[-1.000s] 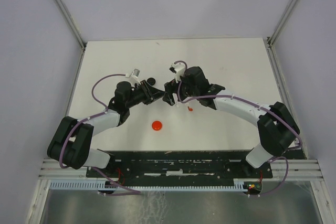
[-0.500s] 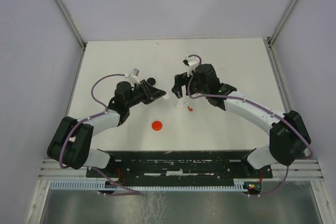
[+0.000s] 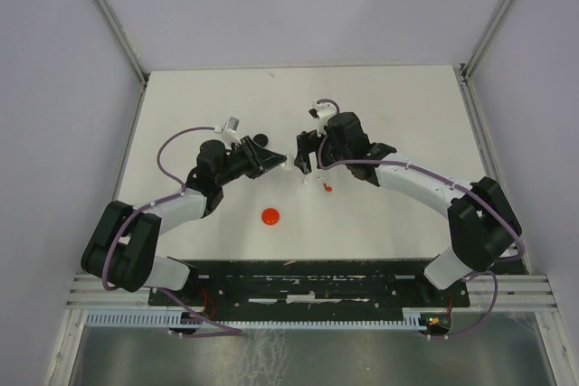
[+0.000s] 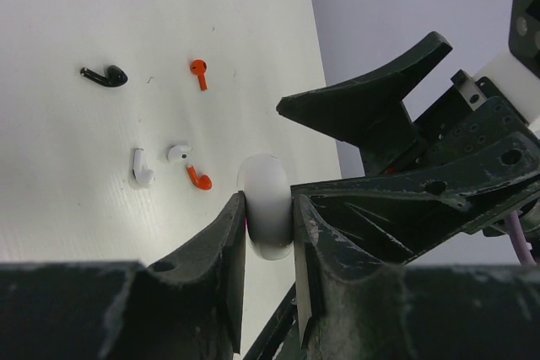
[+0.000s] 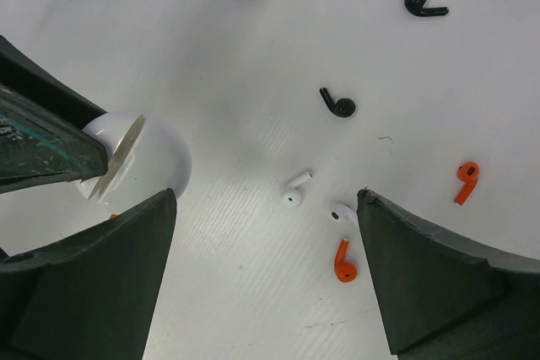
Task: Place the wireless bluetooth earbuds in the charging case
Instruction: Open the charging case.
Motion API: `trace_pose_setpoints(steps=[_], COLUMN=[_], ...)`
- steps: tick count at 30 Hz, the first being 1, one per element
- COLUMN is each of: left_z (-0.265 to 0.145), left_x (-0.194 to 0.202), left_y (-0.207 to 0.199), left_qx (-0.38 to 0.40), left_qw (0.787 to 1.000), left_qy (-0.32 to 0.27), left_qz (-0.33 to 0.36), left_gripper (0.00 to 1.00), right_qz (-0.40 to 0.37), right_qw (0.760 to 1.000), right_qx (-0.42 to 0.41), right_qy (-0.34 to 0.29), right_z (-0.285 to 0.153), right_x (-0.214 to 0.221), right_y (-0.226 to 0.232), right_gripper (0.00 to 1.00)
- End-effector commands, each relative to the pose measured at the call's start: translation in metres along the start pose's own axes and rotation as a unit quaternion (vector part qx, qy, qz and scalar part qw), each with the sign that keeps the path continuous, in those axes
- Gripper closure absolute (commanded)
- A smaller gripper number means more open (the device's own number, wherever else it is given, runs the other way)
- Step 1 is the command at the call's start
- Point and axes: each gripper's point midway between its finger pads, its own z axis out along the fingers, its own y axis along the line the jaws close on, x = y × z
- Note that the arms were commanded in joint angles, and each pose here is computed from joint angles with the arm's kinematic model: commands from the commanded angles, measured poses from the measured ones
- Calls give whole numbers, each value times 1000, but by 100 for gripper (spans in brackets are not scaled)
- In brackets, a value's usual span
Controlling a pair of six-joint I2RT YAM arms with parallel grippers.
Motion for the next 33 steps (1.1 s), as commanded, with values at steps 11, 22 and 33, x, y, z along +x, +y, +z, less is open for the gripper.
trace_pose_setpoints(steps=[11,22,33], left_z=[1,1,0], left_x=[-12,-15,-17], left_y=[-38,-40,-42], left_qx=[62,69,96], left_qw=[998,997,994], left_qy=[-10,-22,-39], left_qz=[10,-7,-40], left_gripper=[97,97,97], right_qz=[13,32,67], right_qw=[999,998,994], right_qx=[-30,-37,-62], right_qy=[-27,-31,-57], right_z=[20,32,34], right_x=[-27,-27,-39], right_y=[16,18,29], right_gripper=[4,4,4])
